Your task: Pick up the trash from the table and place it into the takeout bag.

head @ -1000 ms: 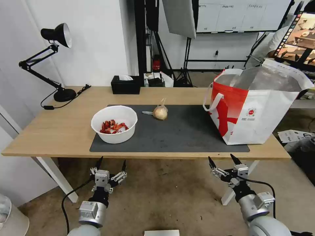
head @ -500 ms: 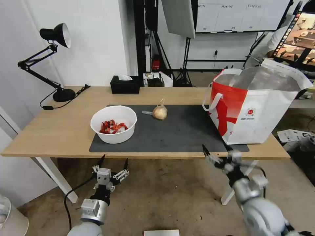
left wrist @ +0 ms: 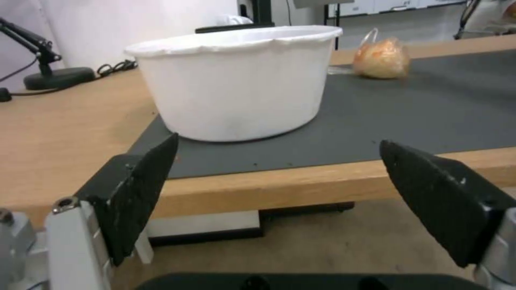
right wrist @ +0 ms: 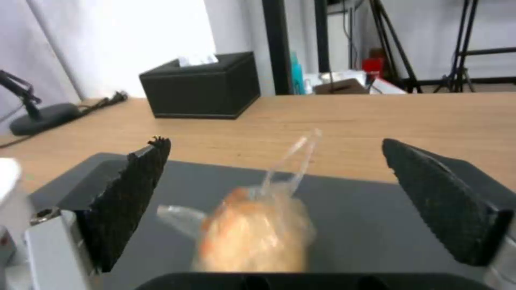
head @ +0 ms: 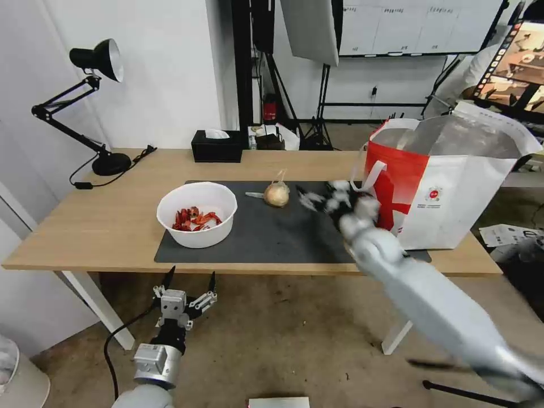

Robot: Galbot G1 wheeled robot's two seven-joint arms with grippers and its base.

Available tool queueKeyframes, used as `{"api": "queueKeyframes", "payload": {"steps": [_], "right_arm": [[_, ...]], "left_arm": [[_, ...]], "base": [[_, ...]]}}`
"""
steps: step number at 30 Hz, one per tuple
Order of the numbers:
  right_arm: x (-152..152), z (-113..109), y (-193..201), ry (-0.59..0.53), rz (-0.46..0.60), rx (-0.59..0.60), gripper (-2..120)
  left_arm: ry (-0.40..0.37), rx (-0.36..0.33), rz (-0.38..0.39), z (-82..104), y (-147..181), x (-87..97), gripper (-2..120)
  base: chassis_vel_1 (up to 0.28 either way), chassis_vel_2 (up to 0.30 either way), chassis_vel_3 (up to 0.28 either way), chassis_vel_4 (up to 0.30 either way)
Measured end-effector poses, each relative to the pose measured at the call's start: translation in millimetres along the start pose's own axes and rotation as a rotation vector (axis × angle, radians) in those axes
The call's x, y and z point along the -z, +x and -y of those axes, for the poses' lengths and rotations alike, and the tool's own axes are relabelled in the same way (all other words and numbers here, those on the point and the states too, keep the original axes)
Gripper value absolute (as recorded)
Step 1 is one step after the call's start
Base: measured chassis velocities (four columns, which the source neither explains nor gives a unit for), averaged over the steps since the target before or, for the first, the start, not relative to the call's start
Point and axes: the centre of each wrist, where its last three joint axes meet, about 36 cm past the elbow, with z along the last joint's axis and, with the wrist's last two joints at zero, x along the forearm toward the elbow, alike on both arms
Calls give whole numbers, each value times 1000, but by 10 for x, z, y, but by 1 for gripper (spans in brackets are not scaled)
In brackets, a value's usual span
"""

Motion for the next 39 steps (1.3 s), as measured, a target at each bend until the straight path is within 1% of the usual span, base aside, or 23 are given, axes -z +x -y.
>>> {"api": "queueKeyframes", "payload": {"steps": [1, 3, 4, 5, 7, 9, 11, 16, 26, 33, 34, 35, 37, 38, 39], "right_arm": [[0, 0, 0, 0, 0, 0, 100], [42, -49, -324, 60, -53, -37, 100], [84, -77, -420, 85, -75, -48, 100], [84, -77, -420, 85, -75, -48, 100], [147, -163, -581, 136, -143, -59, 100], [163, -197, -631, 152, -162, -61, 100], [172, -260, -712, 171, -207, -57, 100], [79, -307, -771, 177, -259, -48, 100], [-17, -407, -747, 190, -308, -29, 100], [-59, -376, -720, 210, -337, -35, 100], [-65, -367, -712, 211, -344, -35, 95], [-65, -367, -712, 211, -344, -35, 95], [-55, -362, -705, 207, -353, -34, 86], [-55, -362, -705, 207, -353, -34, 86], [-51, -360, -702, 204, -357, -34, 79]], "left_arm": [[0, 0, 0, 0, 0, 0, 100], [3, 3, -4, 10, 5, -18, 100], [5, 3, -4, 15, 7, -23, 100], [5, 3, -4, 15, 7, -23, 100], [6, 1, -6, 21, 9, -37, 100], [5, 1, -7, 20, 9, -45, 100], [4, 1, -9, 16, 7, -61, 100], [3, 2, -11, 10, 9, -68, 100], [4, 0, -13, 14, 3, -84, 100], [3, -4, -17, 15, 2, -100, 100], [4, -5, -18, 19, 3, -101, 100], [4, -5, -18, 19, 3, -101, 100], [6, -7, -22, 28, 6, -106, 100], [6, -7, -22, 28, 6, -106, 100], [7, -8, -23, 34, 7, -110, 100]], "base": [[0, 0, 0, 0], [0, 0, 0, 0], [0, 0, 0, 0], [0, 0, 0, 0], [0, 0, 0, 0], [0, 0, 0, 0], [0, 0, 0, 0], [0, 0, 0, 0], [0, 0, 0, 0], [0, 0, 0, 0], [0, 0, 0, 0], [0, 0, 0, 0], [0, 0, 0, 0], [0, 0, 0, 0], [0, 0, 0, 0]]}}
